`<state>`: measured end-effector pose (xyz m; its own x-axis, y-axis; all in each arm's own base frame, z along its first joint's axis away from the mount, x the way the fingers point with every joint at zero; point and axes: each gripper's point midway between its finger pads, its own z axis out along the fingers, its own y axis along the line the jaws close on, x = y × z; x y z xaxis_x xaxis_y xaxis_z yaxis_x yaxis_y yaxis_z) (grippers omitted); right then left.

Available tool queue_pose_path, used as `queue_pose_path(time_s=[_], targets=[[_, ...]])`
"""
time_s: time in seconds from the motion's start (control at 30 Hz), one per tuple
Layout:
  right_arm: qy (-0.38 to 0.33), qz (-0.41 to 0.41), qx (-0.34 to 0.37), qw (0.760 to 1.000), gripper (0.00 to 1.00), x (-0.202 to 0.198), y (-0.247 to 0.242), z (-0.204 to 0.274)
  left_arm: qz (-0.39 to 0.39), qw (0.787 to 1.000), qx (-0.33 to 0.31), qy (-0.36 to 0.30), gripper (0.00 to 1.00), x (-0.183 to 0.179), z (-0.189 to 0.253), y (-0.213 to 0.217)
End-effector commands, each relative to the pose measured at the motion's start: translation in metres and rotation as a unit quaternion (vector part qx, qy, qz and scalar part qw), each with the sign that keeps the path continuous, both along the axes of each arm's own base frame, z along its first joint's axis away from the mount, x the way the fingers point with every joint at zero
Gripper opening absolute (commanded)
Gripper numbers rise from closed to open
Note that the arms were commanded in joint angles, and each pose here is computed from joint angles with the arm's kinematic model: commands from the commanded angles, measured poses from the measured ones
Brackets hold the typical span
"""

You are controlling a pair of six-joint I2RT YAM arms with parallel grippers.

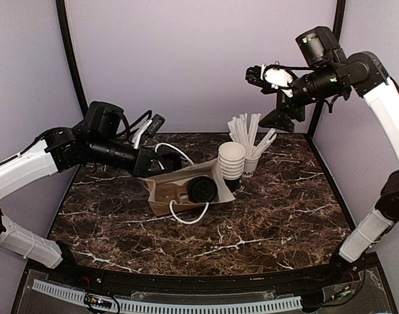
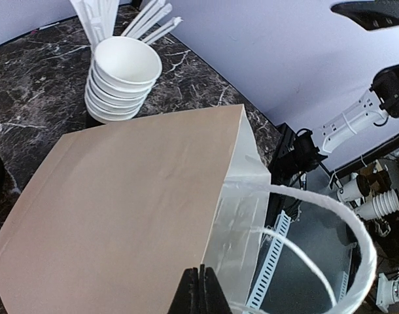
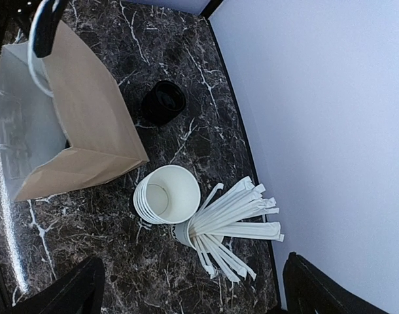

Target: Pack the takeout coffee

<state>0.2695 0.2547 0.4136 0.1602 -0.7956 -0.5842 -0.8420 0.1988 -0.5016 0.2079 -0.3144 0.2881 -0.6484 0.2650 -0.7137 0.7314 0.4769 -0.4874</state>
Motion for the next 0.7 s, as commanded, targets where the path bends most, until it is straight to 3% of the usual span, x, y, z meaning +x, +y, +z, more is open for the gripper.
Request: queue_pose_path(time_s=[0.0,0.4,0.53,0.67], targets=[[0.033,0.023,-0.004,0.999,0.96,-0.007,0.006,-0.015,0.027,0.999,-0.003,0.031,0.00,0.022,0.003,0.011],[0.030,-0.051,-0.031,0.998,0.86,0.031,0.005,-0.043,0.107,0.993,0.003,0.054,0.03,0.097,-0.008,0.041],[0.036,-0.081,-0.034,0.996,0.80,0.050,-0.001,-0.053,0.137,0.990,0.000,0.033,0.15,0.117,0.001,0.056],[0.064,-0.116,-0.021,0.991,0.65,0.081,-0.018,-0.070,0.145,0.989,0.003,0.009,0.30,0.127,0.011,0.064]])
